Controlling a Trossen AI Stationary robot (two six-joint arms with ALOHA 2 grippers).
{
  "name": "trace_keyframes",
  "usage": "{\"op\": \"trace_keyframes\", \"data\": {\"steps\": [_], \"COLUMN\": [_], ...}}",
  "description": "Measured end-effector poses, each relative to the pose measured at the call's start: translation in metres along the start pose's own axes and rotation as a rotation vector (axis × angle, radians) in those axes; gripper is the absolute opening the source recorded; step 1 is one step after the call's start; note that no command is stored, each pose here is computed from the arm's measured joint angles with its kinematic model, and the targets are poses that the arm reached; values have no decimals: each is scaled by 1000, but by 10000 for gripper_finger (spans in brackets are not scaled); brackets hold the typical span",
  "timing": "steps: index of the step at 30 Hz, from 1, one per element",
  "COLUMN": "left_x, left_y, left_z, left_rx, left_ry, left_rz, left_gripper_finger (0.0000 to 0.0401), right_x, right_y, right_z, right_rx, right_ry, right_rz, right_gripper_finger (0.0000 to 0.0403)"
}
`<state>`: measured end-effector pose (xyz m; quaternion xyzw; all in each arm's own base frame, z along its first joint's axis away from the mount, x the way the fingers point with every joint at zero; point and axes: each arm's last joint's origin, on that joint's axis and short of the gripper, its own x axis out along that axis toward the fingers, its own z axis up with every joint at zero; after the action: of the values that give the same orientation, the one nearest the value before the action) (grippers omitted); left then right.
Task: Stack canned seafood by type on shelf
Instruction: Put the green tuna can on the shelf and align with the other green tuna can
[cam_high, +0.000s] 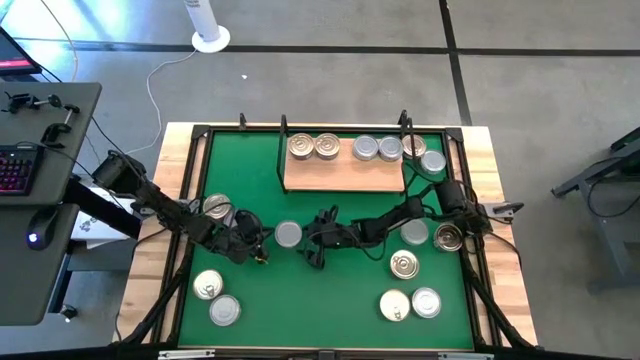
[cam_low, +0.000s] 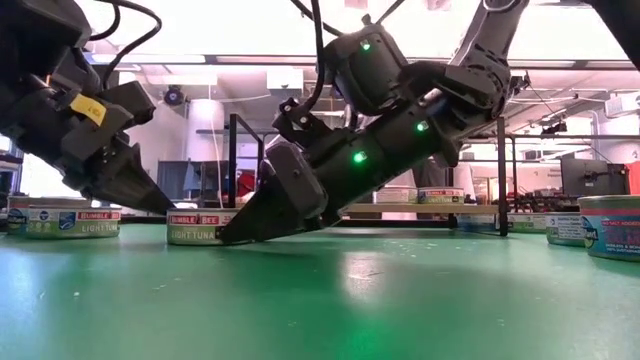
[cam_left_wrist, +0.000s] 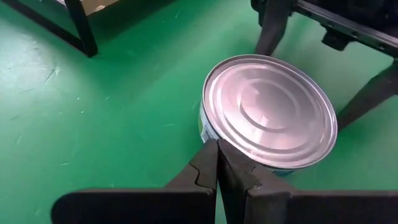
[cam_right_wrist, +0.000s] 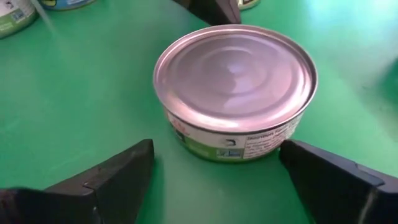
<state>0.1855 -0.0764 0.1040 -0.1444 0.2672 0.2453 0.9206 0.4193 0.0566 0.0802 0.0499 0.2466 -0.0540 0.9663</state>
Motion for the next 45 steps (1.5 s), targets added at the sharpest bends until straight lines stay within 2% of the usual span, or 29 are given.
{"op": "trace_keyframes", "data": {"steps": [7, 11, 17, 22, 25, 29, 36, 38, 41, 45], "left_x": [0, 0, -5, -12, -15, -14, 0, 7, 18, 34], "left_y": [0, 0, -6, -14, -17, -14, 2, 4, 2, -1], "left_z": [1, 1, -1, -5, -6, -6, 0, 4, 5, 0], "left_rx": [38, 38, 36, 50, 59, 49, 61, 63, 75, 113], "left_ry": [-17, -18, -31, -42, -52, -69, -42, -12, 26, -10], "left_rz": [14, 14, -31, -92, -110, -74, 50, 39, -41, -46], "left_gripper_finger": [0, 0, 0, 0, 0, 0, 0, 0, 0, 0], "right_x": [2, 1, -23, -51, -60, -55, -38, -31, -19, -11], "right_y": [-10, -7, 32, 67, 76, 63, 26, 15, 0, -10], "right_z": [6, 4, 1, 7, 8, 11, 22, 23, 18, 15], "right_rx": [-1, -7, -75, -145, -182, -198, -212, -189, -175, -140], "right_ry": [-43, -19, 82, 90, 79, 94, 96, 79, 68, 49], "right_rz": [-9, 4, -78, -94, -133, -150, -79, -47, -39, -4], "right_gripper_finger": [359, 359, 353, 350, 350, 350, 350, 350, 350, 350]}}
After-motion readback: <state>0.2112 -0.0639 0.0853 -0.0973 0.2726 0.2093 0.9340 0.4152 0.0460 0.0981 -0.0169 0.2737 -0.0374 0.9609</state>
